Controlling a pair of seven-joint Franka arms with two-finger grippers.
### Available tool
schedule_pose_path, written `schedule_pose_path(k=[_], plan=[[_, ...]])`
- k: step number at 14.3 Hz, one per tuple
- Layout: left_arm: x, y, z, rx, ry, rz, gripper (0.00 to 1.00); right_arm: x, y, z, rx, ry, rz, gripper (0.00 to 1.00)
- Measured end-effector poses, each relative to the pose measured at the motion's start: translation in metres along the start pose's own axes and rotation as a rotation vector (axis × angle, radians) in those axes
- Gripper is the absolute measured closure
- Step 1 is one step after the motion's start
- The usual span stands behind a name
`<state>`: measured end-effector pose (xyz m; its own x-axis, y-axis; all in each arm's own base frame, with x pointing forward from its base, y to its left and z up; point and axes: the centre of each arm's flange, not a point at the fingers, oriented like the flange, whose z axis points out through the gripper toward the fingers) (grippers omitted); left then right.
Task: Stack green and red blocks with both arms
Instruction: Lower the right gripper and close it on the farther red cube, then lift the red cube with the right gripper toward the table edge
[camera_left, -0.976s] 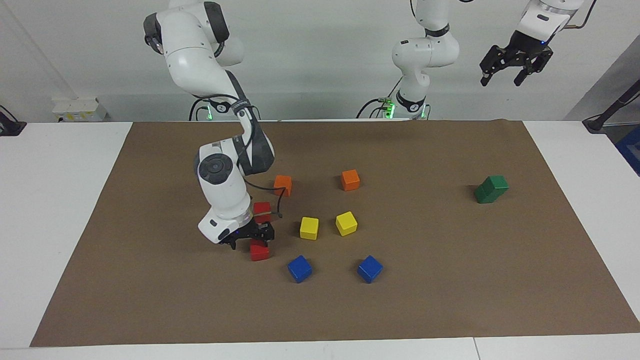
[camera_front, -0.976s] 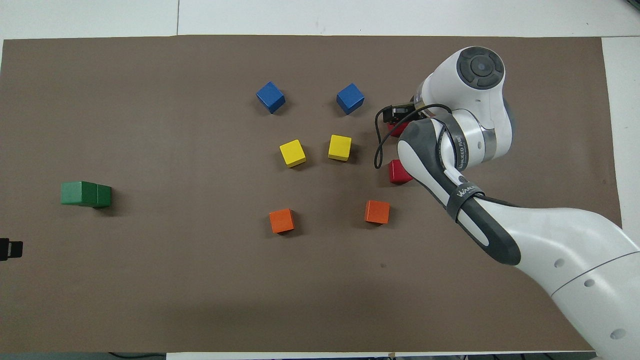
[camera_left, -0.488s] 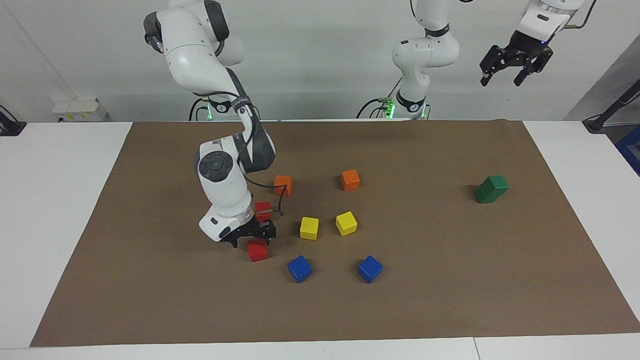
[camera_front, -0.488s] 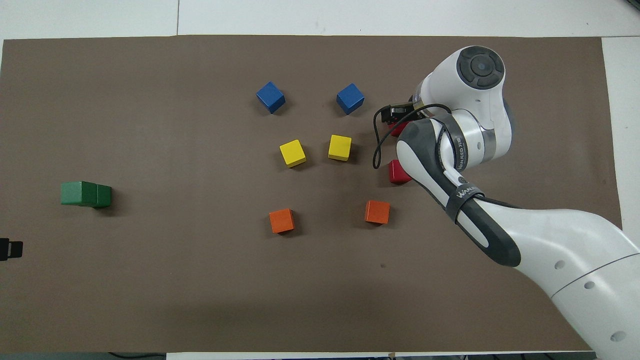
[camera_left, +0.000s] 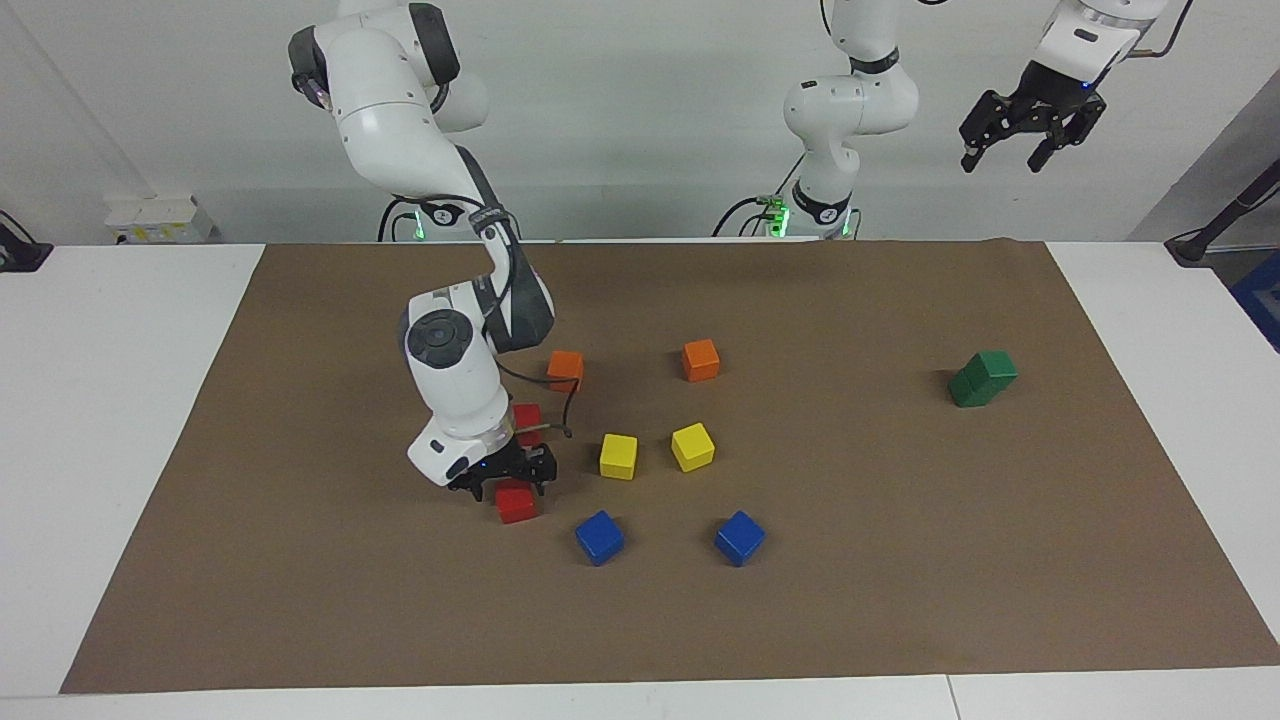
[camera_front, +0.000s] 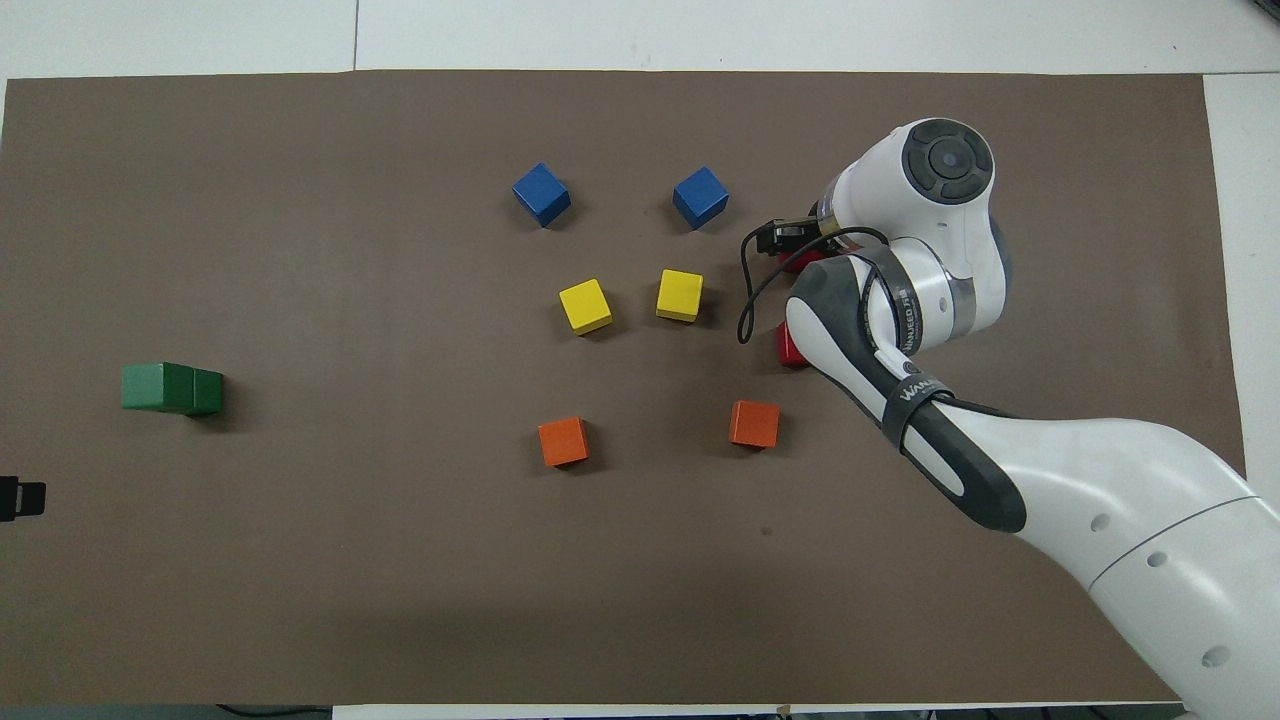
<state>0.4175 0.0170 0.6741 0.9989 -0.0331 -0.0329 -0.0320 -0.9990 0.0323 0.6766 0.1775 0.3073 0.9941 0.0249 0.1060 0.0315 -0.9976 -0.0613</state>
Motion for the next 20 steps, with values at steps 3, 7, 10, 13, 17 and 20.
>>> schedule_pose_path(k=[3,7,10,13,17,20], plan=[[0.000,0.000,0.000,0.000,0.000,0.000,0.00,0.000,0.002,0.000,0.000,0.000,0.002,0.10],[0.000,0.000,0.000,0.000,0.000,0.000,0.00,0.000,0.002,0.001,0.002,0.009,-0.003,0.20],[0.000,0.000,0.000,0.000,0.000,0.000,0.00,-0.002,0.002,0.005,0.002,0.012,-0.020,0.45],[0.000,0.000,0.000,0.000,0.000,0.000,0.00,-0.002,0.002,0.005,0.002,0.012,-0.022,0.45],[0.000,0.000,0.000,0.000,0.000,0.000,0.00,-0.004,0.008,-0.003,-0.011,-0.021,-0.038,0.45],[0.000,0.000,0.000,0.000,0.000,0.000,0.00,-0.008,0.014,-0.054,-0.037,-0.068,-0.095,0.45]])
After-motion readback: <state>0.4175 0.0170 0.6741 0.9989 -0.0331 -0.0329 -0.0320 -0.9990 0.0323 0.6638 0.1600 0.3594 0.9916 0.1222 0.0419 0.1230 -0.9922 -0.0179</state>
